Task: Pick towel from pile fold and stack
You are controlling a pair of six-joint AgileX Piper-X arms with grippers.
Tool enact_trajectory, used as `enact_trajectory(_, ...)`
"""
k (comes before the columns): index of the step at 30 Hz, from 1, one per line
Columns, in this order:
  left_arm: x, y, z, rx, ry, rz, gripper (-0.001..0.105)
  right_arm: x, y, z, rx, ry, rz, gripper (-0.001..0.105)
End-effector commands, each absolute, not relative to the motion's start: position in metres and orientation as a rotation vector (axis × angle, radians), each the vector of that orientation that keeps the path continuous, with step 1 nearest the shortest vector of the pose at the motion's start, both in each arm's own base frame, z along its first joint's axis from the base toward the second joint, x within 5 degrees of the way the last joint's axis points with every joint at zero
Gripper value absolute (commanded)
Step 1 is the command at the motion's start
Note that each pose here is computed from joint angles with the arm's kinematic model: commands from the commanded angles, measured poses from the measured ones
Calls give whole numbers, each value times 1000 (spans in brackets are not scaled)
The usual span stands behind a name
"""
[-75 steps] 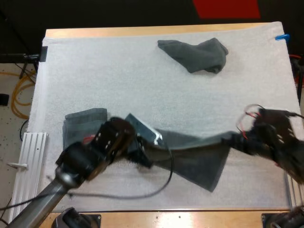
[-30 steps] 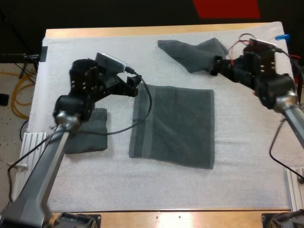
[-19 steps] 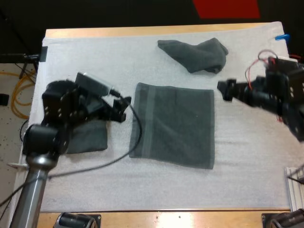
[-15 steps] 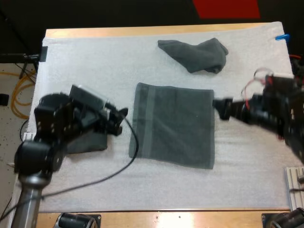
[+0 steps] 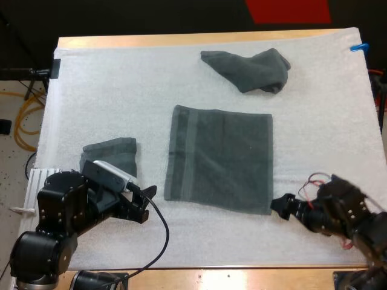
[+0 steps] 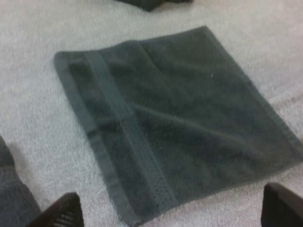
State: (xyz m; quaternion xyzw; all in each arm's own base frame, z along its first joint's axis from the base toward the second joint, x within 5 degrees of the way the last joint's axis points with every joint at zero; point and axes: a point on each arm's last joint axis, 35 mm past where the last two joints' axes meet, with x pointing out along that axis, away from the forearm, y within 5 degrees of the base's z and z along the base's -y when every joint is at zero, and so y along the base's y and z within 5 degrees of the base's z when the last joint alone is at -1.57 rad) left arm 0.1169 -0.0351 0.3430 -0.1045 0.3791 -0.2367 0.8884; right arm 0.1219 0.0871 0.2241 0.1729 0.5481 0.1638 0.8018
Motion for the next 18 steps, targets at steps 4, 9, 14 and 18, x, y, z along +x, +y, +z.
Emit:
enact_trajectory(4,116,-35,339,-226,800,-484,73,124,92,192,562,1147,369,94)
enact_trajectory(9,116,-35,339,-226,800,-484,73,129,96,163,714,1122,355,94)
enact_trajectory(14,117,-35,339,-224,793,-486,73,138,103,151,744,1128,390,94)
enact_trajectory(18,117,-35,340,-224,789,-487,73,148,110,141,765,1128,410,94)
